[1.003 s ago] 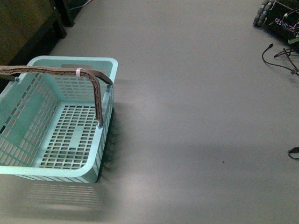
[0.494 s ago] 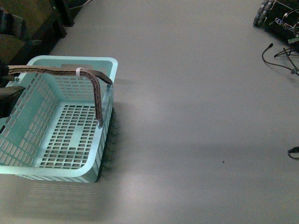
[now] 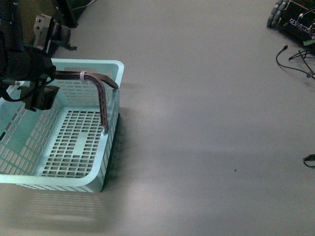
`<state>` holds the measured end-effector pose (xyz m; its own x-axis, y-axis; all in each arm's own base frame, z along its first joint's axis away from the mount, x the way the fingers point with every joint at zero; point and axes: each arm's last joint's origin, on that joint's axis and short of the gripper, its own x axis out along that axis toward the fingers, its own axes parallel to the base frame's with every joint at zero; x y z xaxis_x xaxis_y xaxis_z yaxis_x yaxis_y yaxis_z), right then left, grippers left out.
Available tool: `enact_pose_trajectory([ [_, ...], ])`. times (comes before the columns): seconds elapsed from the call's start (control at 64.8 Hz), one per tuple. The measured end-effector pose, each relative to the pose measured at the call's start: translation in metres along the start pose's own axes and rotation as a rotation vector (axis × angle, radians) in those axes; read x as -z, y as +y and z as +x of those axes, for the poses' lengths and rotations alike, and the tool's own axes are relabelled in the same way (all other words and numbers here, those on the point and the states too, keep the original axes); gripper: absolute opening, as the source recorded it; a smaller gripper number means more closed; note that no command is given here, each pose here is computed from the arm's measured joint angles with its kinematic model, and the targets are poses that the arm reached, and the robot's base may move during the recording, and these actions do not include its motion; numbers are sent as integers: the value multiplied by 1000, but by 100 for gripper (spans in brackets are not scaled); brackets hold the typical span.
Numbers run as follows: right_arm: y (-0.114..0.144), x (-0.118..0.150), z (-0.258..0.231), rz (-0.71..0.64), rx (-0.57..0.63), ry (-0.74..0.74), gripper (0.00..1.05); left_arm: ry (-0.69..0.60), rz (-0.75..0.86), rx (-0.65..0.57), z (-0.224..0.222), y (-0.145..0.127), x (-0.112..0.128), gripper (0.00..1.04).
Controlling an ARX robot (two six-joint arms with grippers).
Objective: Pick lemon and mango into basket
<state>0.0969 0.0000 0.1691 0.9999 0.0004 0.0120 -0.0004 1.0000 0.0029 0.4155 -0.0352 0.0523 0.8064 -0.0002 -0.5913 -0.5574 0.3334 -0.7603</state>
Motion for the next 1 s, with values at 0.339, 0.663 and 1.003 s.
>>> enact_pose_trajectory([
  [0.339, 0, 0, 0, 0, 0, 0, 96, 0, -17, -19, 25, 2, 3, 84],
  [0.663, 0, 0, 0, 0, 0, 0, 96, 5, -57, -21, 27, 4, -2, 29],
  [1.003, 0, 0, 0, 0, 0, 0, 96, 9, -138, -47, 11, 11, -7, 5],
])
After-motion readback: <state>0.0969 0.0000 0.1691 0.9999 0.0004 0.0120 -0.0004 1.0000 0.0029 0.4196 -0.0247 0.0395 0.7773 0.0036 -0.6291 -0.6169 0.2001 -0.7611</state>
